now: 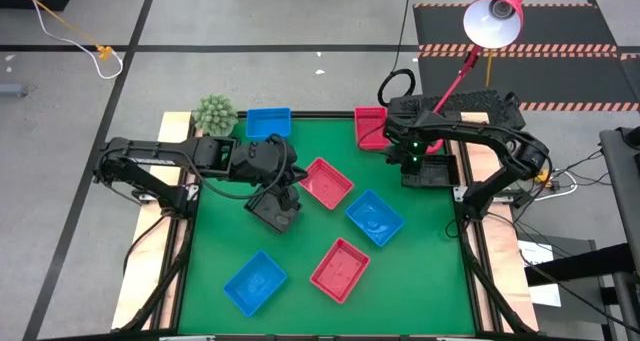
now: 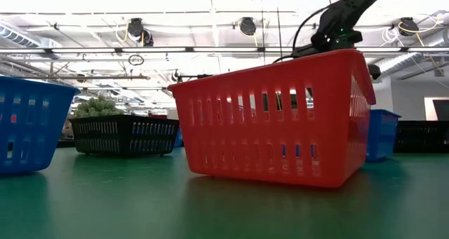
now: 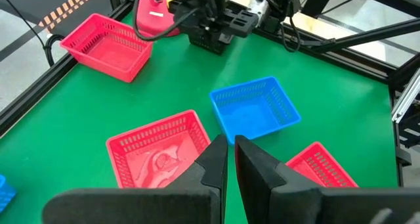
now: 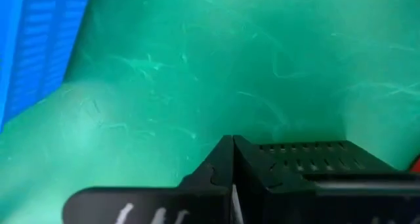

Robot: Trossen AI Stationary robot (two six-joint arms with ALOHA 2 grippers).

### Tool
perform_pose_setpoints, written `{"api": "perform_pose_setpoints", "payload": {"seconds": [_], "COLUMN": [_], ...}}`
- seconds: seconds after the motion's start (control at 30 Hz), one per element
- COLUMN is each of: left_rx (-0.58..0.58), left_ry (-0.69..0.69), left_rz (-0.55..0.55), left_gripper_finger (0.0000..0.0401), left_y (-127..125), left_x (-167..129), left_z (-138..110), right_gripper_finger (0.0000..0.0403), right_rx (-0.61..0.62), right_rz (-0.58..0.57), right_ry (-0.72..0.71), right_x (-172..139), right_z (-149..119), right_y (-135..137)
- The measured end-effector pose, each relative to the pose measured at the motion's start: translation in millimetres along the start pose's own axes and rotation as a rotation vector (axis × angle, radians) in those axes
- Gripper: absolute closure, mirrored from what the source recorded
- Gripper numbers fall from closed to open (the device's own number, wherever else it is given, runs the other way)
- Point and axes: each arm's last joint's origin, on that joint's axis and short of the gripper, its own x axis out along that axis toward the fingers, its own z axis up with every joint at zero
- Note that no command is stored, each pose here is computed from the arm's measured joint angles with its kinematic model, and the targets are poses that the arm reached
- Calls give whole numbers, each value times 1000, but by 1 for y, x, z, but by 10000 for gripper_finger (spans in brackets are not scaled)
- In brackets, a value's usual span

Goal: Stack baskets by color
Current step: Stack the bottom black bin on top of the right black bin

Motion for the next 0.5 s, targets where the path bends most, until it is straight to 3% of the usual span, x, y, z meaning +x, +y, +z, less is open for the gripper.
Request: {"api": "perform_pose_setpoints", "payload": {"seconds": [0.33, 0.43, 0.5], "left_rx": [-4, -10, -21], "left_ry": [1, 2, 2], "left_rz": [-5, -7, -9], "left_gripper_finger": [370, 370, 370], "left_y": [-2, -2, -3], "left_x": [0, -1, -1], "left_z": [-1, -1, -1], "right_gripper_finger": [403, 403, 403], "right_rx": [14, 65, 163], "right_rz": [-46, -59, -69], "right_ry": [-98, -138, -161], "right_x": [-18, -26, -32], "right_z": [-7, -12, -16], "right_y": [6, 10, 13]}}
